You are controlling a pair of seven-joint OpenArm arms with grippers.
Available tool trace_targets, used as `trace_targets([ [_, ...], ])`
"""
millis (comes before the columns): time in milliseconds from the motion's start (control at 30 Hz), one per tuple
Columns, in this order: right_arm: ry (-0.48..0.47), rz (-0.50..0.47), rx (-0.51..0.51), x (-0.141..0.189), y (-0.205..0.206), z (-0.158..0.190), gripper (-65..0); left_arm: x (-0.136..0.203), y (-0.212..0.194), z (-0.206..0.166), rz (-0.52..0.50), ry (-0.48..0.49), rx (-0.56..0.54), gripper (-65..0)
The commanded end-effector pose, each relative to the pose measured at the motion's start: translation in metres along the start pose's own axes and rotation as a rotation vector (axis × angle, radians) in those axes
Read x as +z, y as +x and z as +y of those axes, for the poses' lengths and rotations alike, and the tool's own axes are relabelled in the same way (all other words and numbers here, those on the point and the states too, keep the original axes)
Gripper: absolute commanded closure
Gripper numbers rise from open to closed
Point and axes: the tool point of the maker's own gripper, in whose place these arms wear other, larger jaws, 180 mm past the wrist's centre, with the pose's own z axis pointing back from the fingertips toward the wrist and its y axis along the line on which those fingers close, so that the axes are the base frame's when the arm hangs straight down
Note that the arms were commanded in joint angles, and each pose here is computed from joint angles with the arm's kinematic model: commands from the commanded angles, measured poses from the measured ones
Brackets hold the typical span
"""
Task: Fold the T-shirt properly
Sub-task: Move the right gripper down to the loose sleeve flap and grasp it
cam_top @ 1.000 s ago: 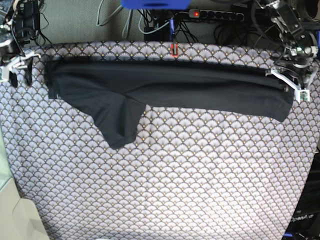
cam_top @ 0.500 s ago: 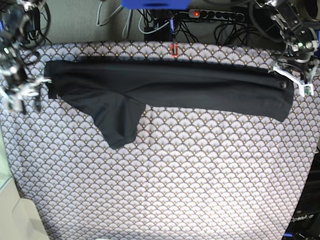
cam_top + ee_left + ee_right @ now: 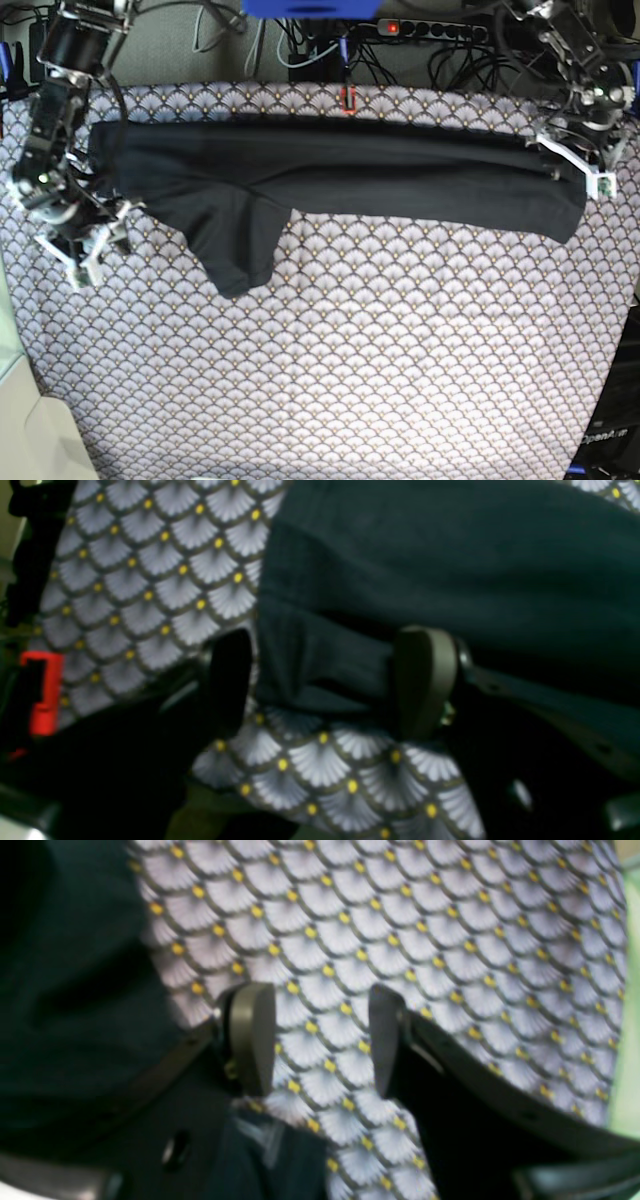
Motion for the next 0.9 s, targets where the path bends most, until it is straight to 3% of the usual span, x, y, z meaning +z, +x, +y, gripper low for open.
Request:
trace_targets([
  [0,-0.003,-0.026,0.013,-0.001,0.014,-0.005,-31.5,0.006,0.003,0.009,-0.02,0.029,0.011,-43.5],
  [233,0.111,0.022,0.021,-0.031,0.013,0.033,-31.5,0.011,-0.01,0.014,-0.008,0.06,0.07,-43.5],
  [567,0.122,-0.019,0.012,-0.035,0.034,0.039,-31.5,0.015,-0.015,0.019,-0.001,0.083,0.097,-43.5],
  [867,0.209,-0.027,0.027,-0.043,0.04,0.084,-31.5,0.015,-0.014,0.02,-0.004,0.085,0.093,-43.5],
])
